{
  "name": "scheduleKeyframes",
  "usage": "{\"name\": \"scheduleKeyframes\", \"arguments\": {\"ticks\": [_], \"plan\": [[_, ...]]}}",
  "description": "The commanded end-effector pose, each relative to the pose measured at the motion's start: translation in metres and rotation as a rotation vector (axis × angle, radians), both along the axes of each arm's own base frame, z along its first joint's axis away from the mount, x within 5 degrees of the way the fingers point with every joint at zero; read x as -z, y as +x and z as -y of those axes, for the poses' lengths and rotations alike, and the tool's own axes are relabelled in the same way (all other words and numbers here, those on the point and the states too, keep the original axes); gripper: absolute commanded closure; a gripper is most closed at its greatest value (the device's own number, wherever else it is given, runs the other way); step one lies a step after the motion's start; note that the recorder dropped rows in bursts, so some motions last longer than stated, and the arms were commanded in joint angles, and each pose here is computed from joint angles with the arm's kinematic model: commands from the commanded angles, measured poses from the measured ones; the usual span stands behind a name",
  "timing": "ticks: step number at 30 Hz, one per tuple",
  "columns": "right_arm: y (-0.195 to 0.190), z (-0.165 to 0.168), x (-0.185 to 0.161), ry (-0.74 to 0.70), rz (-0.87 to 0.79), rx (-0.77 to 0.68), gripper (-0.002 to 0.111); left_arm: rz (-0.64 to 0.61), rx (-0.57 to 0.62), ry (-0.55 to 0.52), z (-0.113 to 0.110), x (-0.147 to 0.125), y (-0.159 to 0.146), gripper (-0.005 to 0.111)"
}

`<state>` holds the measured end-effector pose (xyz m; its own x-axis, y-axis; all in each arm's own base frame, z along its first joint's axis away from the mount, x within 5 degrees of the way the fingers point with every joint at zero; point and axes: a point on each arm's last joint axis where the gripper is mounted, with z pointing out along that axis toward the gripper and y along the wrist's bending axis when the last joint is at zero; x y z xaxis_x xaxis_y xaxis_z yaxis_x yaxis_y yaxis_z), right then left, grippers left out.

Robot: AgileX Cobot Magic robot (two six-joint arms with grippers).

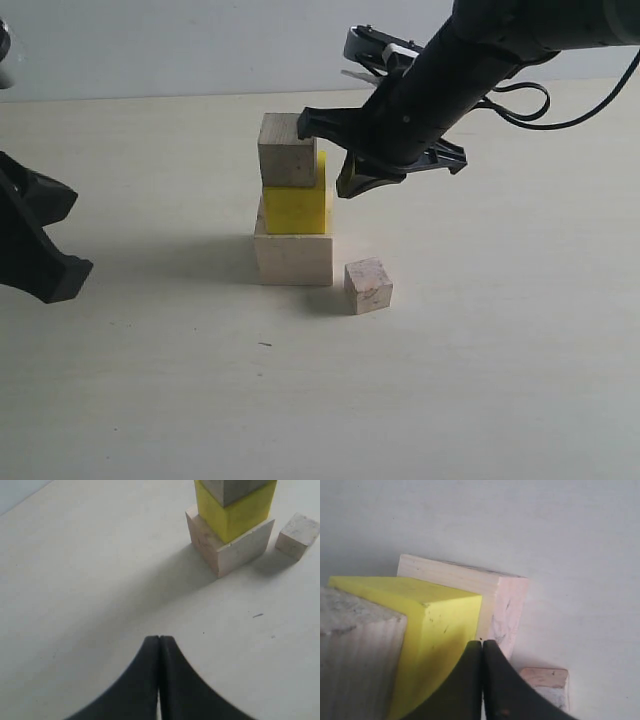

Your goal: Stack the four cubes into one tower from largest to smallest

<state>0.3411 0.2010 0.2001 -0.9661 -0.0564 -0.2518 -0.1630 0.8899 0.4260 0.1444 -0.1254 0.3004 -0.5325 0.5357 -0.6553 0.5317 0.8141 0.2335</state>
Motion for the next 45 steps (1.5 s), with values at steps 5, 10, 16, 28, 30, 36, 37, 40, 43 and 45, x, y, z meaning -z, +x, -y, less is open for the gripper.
{"name": "scheduleKeyframes", "arguments": {"ticks": [5,10,16,28,30,36,37,40,43,45], "plan": [[0.002,-0.003,-0.005,0.057,0.013,-0.009,0.108,0.01,0.009,-0.007,-0.001,-0.001,-0.001,0.107],[0.001,-0.004,-0.006,0.074,0.009,-0.006,0.108,0.01,0.009,-0.007,-0.001,-0.001,-0.001,0.107],[0.0,-0.004,-0.006,0.073,0.0,-0.011,0.108,0.01,0.009,-0.007,-0.001,-0.001,-0.001,0.107],[0.0,-0.004,-0.006,0.077,-0.01,-0.011,0.108,0.01,0.009,-0.007,-0.001,-0.001,-0.001,0.107],[0.0,-0.004,-0.006,0.077,-0.01,-0.011,0.108,0.01,0.009,-0.007,-0.001,-0.001,-0.001,0.107],[-0.001,0.0,-0.014,0.044,0.031,-0.009,0.108,0.01,0.009,-0.007,-0.001,-0.001,-0.001,0.107],[-0.001,0.002,-0.017,0.03,0.044,-0.009,0.108,0.01,0.009,-0.007,-0.001,-0.001,-0.001,0.107],[-0.003,0.007,-0.028,-0.003,0.076,0.011,0.108,0.011,0.009,-0.008,-0.001,-0.001,-0.001,0.107],[-0.008,0.011,-0.041,-0.007,0.088,0.02,0.108,0.014,0.009,-0.012,-0.002,-0.002,-0.002,0.107],[-0.014,0.013,-0.05,-0.002,0.08,0.009,0.108,0.014,0.009,-0.012,-0.002,-0.002,-0.002,0.107]]}}
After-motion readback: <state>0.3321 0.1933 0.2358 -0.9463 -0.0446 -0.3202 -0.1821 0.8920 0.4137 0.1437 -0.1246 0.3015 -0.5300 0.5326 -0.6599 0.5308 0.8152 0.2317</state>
